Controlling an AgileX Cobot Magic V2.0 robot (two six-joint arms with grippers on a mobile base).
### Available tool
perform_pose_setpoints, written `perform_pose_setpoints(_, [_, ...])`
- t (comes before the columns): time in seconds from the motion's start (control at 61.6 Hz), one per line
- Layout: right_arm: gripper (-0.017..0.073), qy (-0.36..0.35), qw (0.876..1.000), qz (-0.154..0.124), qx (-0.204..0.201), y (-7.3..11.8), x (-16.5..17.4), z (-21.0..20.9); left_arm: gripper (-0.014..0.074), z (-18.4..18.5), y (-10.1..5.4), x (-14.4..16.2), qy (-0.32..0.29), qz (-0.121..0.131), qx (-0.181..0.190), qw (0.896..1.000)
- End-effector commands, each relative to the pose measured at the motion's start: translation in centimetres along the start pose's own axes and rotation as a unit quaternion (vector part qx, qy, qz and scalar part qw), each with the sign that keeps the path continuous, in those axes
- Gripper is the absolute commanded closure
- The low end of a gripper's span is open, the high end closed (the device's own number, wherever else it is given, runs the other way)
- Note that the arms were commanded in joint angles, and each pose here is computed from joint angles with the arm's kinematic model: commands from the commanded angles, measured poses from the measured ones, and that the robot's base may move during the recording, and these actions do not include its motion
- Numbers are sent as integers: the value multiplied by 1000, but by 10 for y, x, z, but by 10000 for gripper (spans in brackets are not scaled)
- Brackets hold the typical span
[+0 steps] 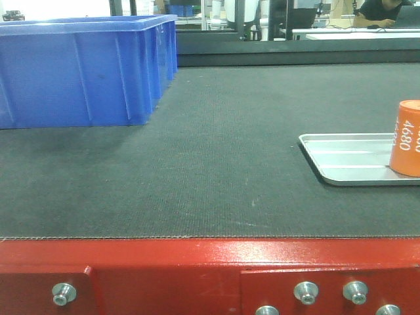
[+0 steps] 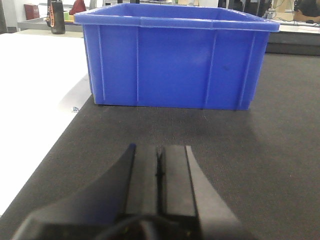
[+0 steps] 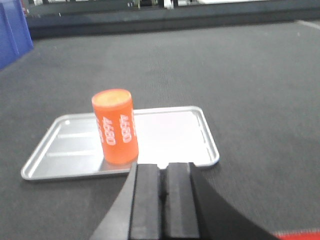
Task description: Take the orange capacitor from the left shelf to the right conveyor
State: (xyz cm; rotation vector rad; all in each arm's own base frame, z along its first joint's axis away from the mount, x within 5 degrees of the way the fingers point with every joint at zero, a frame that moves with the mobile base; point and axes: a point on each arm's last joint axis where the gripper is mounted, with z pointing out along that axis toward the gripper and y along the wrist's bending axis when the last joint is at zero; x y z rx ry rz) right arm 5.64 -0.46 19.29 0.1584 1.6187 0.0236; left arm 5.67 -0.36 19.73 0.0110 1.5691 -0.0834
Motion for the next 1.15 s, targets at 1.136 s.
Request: perform_pose_setpoints(1.136, [501, -68, 998, -2, -4, 1, -13, -2, 720, -2, 0, -10, -53, -2, 0, 999])
